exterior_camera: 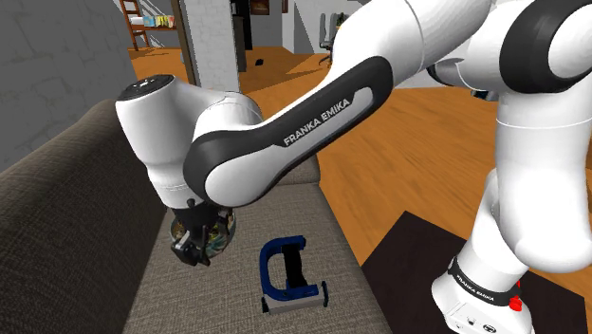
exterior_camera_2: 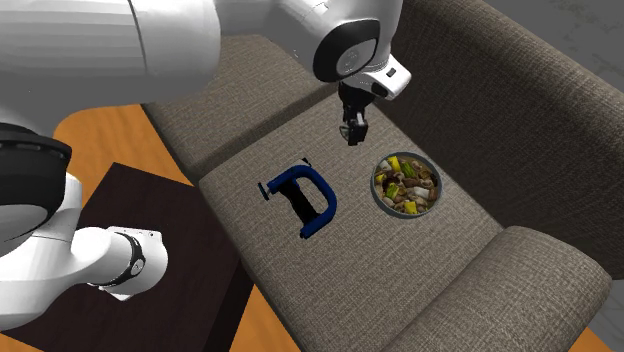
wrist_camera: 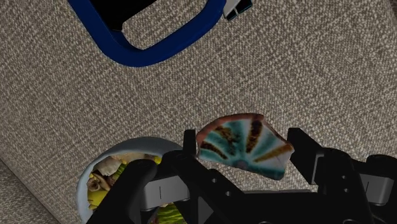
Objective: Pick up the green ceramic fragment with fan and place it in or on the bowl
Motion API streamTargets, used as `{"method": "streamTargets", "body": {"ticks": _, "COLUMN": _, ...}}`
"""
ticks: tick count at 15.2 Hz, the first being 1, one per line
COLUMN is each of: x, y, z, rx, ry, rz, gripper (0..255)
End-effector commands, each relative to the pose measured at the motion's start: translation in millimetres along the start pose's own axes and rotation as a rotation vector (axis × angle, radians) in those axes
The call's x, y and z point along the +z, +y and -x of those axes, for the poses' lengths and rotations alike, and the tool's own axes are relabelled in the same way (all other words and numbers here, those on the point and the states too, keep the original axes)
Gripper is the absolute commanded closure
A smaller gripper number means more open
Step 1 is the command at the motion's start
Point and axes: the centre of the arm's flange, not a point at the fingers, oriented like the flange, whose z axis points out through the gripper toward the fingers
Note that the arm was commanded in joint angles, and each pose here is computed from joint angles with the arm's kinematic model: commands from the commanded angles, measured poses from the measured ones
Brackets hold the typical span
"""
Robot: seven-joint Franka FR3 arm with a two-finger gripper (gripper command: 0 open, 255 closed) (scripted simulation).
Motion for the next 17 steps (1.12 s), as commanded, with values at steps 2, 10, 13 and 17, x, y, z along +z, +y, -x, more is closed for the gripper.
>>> {"method": "streamTargets", "body": {"ticks": 2, "x": -5.7, "y": 9.2, "z": -10.4, "rx": 0.0, "ry": -0.001, "rz": 0.0, "gripper": 255}}
{"method": "streamTargets", "body": {"ticks": 10, "x": 0.1, "y": 77.6, "z": -90.6, "rx": 0.0, "ry": -0.001, "rz": 0.0, "gripper": 255}}
{"method": "streamTargets", "body": {"ticks": 13, "x": 2.2, "y": 103.3, "z": -120.7, "rx": 0.0, "ry": -0.001, "rz": 0.0, "gripper": 255}}
{"method": "streamTargets", "body": {"ticks": 17, "x": 19.0, "y": 113.8, "z": -135.2, "rx": 0.0, "ry": -0.001, "rz": 0.0, "gripper": 255}}
